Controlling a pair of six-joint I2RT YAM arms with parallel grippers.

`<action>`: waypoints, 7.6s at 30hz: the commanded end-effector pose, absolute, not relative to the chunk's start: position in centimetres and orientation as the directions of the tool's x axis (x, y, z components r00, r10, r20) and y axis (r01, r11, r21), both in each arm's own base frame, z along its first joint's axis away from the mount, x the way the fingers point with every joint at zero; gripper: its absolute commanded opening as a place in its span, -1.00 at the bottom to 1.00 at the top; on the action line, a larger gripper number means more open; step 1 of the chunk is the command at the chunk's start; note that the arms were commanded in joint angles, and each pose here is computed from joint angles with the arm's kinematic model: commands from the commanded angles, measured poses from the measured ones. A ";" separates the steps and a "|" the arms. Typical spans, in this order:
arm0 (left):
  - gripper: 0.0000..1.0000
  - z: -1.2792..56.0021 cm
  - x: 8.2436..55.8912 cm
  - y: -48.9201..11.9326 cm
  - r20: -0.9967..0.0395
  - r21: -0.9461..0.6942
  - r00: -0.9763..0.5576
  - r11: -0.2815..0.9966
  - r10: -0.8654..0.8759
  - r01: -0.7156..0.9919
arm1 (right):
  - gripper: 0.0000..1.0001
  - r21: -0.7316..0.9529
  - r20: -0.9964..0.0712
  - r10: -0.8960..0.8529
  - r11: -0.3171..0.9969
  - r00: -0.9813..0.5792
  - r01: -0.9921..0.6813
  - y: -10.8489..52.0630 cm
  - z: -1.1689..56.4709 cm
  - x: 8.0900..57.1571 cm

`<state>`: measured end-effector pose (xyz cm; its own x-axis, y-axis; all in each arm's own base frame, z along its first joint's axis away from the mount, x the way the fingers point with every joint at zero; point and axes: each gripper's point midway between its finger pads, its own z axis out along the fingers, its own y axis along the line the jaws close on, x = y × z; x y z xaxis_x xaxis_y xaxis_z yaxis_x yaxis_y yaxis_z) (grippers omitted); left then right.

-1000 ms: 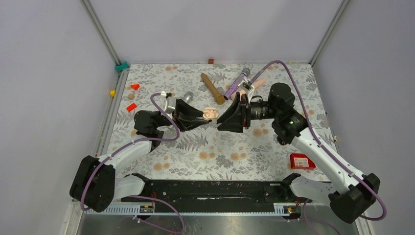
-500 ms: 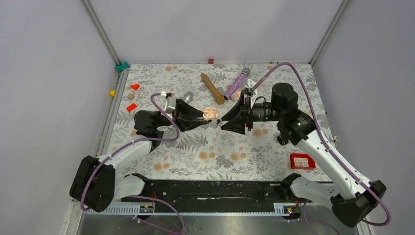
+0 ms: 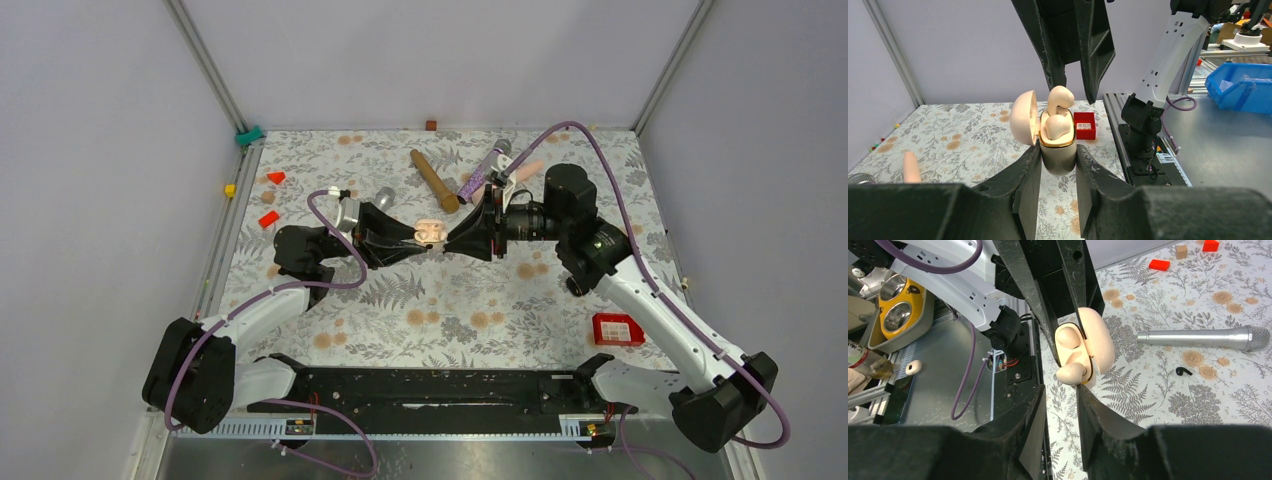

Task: Insert the wireless bluetooth earbuds into the charging case
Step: Adjust the earbud with the charging case.

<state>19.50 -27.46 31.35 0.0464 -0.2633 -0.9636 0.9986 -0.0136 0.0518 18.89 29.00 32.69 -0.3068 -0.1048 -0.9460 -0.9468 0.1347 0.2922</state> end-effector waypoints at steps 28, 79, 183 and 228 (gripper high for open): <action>-1.00 32.2 19.5 -27.6 -0.954 0.091 0.084 -0.012 -0.287 0.996 | -0.78 0.282 -0.957 -0.034 0.105 -0.287 -0.953 29.8 36.3 18.7; -1.00 32.1 19.1 -27.7 -0.958 0.095 0.081 -0.039 -0.276 0.995 | -0.54 0.226 -0.967 -0.120 -0.011 -0.223 -0.974 31.2 37.6 16.7; -1.00 22.8 11.5 -31.3 -0.990 -0.135 -0.088 -0.532 0.112 0.836 | -0.67 -0.384 -0.792 -0.288 -0.449 0.538 -0.807 27.5 24.5 10.0; -1.00 23.3 13.5 -31.6 -0.994 -0.050 -0.005 -0.409 0.111 0.911 | -0.35 -0.287 -0.885 -0.356 -0.089 0.300 -0.954 29.1 28.1 14.0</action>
<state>13.07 -31.24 21.19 -0.0811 0.1598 -0.9838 0.9020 -0.4081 -0.1406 12.93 27.49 23.15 0.2034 -0.4824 -0.8520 -0.9785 -0.1298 -0.1601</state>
